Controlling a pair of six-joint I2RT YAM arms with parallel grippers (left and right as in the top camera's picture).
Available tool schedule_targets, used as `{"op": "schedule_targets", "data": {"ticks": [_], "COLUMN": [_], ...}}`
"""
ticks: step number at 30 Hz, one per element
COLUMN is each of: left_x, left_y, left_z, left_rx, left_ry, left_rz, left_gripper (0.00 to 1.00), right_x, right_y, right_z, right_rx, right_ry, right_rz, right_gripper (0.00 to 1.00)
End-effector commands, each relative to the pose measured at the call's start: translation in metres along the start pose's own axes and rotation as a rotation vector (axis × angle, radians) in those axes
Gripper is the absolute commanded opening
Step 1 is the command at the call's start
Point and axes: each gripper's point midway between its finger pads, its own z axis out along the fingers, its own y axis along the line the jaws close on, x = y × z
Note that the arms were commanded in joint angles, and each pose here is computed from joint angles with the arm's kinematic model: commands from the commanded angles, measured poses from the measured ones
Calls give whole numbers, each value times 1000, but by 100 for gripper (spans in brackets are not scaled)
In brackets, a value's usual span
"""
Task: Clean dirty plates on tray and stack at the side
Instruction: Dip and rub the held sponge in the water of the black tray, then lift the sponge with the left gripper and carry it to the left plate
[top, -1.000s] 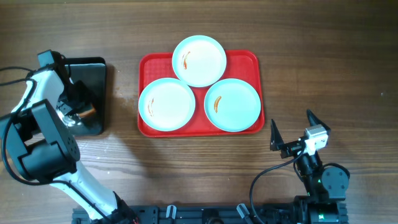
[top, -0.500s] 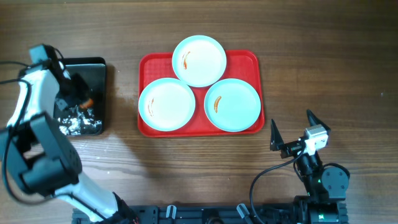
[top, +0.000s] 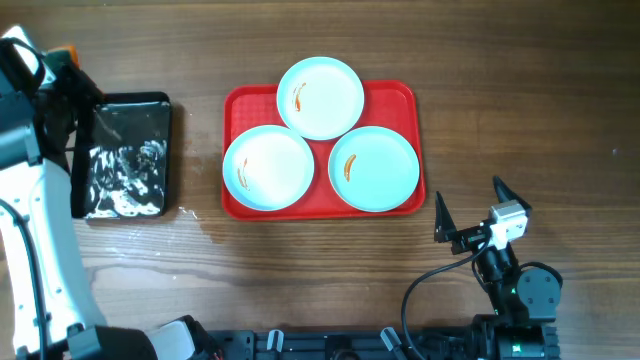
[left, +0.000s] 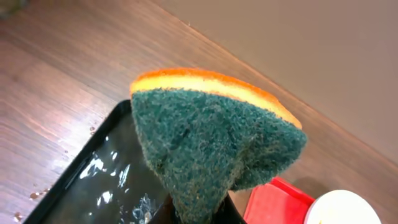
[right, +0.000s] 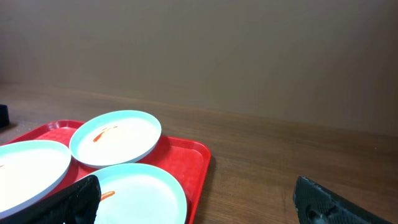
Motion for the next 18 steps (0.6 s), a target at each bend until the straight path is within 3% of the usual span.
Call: {"op": "schedule_targets", "data": {"ticks": [1, 5, 9, 11, 14, 18], "left_x": [11, 67, 142, 159, 139, 76], "left_y": [35, 81, 109, 112, 96, 51], "left_z": [11, 54, 101, 112, 110, 85], "left_rx": [-184, -366, -416, -418, -383, -265], "left_ry": [31, 183, 377, 436, 377, 201], "left_rz": [-2, 9, 26, 53, 64, 73], "left_gripper": [4, 4, 4, 4, 4, 4], "right_x": [-2, -2, -2, -2, -2, -2], "right_y": [0, 0, 0, 0, 0, 0], "right_z": [0, 0, 0, 0, 0, 0], "right_rx": [2, 2, 2, 2, 2, 2], "right_ry": [-9, -9, -9, -9, -9, -9], "right_rz": [-12, -12, -12, -12, -12, -12], "right_gripper": [100, 100, 100, 100, 100, 100]}}
